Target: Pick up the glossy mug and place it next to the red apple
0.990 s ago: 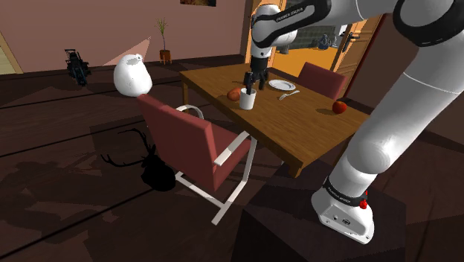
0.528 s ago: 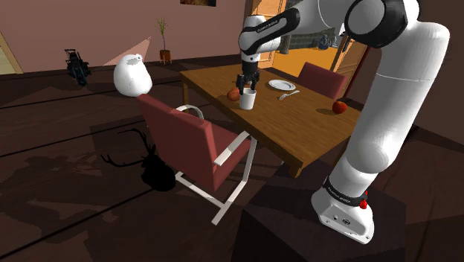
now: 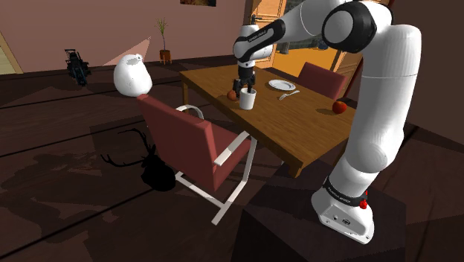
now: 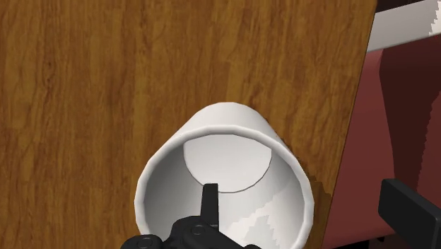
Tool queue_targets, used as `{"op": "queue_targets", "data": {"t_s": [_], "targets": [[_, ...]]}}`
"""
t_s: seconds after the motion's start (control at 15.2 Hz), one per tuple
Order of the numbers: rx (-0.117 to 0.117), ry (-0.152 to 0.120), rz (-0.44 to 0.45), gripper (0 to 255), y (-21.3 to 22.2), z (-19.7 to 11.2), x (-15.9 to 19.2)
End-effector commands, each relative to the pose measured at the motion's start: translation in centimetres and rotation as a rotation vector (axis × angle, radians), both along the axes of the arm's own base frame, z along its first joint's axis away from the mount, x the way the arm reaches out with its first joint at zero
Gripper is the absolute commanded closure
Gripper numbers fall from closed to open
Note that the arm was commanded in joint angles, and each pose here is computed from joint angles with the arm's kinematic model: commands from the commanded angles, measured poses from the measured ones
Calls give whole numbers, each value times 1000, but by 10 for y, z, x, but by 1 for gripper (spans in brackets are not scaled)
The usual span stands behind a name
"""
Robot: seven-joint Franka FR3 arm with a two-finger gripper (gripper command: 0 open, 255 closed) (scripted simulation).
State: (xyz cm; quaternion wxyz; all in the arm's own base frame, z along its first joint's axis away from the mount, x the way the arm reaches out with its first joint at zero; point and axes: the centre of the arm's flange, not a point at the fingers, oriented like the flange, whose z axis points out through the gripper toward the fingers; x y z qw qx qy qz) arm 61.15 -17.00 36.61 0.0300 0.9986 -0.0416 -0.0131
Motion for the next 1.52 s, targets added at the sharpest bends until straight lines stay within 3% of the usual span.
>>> {"op": "queue_targets", "data": {"t_s": [0.0,0.66,0.73,1.45], "targets": [[0,-1,0,0,-2,-10,1],[0,-1,0,0,-2,-19,0],[0,-1,0,255,-2,-19,0],[0,-1,0,255,-2,-8,0]]}}
